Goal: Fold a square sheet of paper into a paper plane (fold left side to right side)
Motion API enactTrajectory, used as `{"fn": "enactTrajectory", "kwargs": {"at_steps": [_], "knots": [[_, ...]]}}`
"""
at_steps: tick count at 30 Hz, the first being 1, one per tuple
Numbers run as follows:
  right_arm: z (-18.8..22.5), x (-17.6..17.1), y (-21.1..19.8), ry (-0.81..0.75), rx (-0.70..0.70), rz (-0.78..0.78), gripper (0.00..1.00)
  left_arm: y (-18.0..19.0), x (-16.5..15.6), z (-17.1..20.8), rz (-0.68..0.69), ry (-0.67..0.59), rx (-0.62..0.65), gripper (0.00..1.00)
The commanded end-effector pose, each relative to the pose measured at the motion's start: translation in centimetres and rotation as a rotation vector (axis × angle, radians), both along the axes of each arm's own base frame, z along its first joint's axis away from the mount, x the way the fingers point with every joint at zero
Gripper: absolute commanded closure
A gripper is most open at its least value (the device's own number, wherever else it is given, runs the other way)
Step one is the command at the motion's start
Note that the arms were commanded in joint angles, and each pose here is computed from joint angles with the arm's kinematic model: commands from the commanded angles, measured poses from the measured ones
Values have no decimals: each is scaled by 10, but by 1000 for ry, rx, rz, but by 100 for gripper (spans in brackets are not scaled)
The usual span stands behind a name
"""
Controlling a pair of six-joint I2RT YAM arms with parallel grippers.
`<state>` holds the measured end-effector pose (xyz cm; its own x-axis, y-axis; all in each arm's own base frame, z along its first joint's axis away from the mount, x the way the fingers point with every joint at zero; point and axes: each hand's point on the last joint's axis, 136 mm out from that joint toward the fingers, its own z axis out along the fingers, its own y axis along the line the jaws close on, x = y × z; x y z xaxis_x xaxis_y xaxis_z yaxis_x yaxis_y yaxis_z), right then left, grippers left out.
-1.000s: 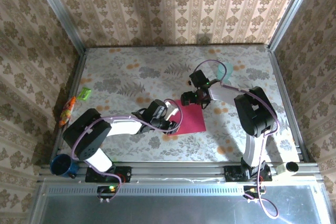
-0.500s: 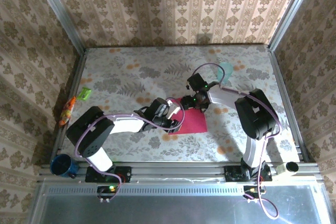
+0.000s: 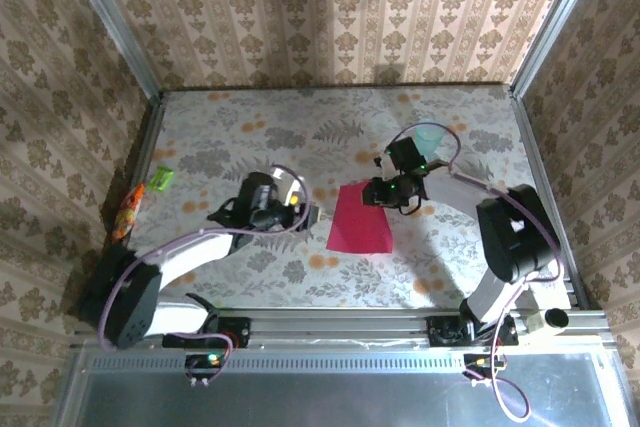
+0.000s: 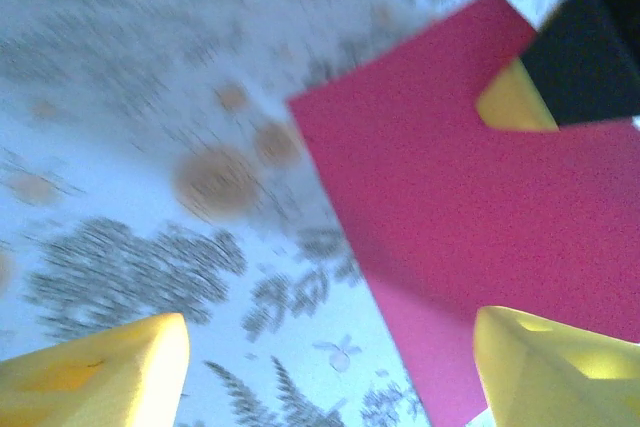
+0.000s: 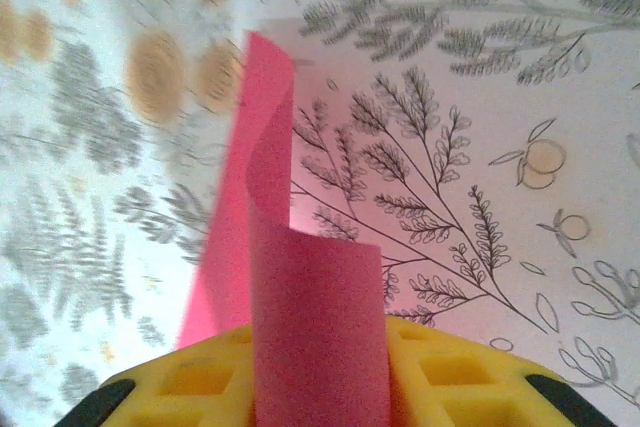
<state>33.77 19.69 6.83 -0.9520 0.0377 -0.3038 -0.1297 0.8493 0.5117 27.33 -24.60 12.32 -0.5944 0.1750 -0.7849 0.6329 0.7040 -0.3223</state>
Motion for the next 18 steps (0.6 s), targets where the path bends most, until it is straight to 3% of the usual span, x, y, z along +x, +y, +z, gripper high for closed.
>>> {"fn": "enactTrajectory", "kwargs": {"at_steps": [1, 7, 18], "knots": [[46, -2, 8, -75, 186, 34, 70, 23, 4, 31, 57, -2, -153, 18], [123, -14, 9, -260, 374, 94, 73, 61, 10, 105, 109, -61, -435, 10], [244, -44, 41, -481, 635, 245, 75, 39, -7, 166, -138, -15, -653, 8]]}}
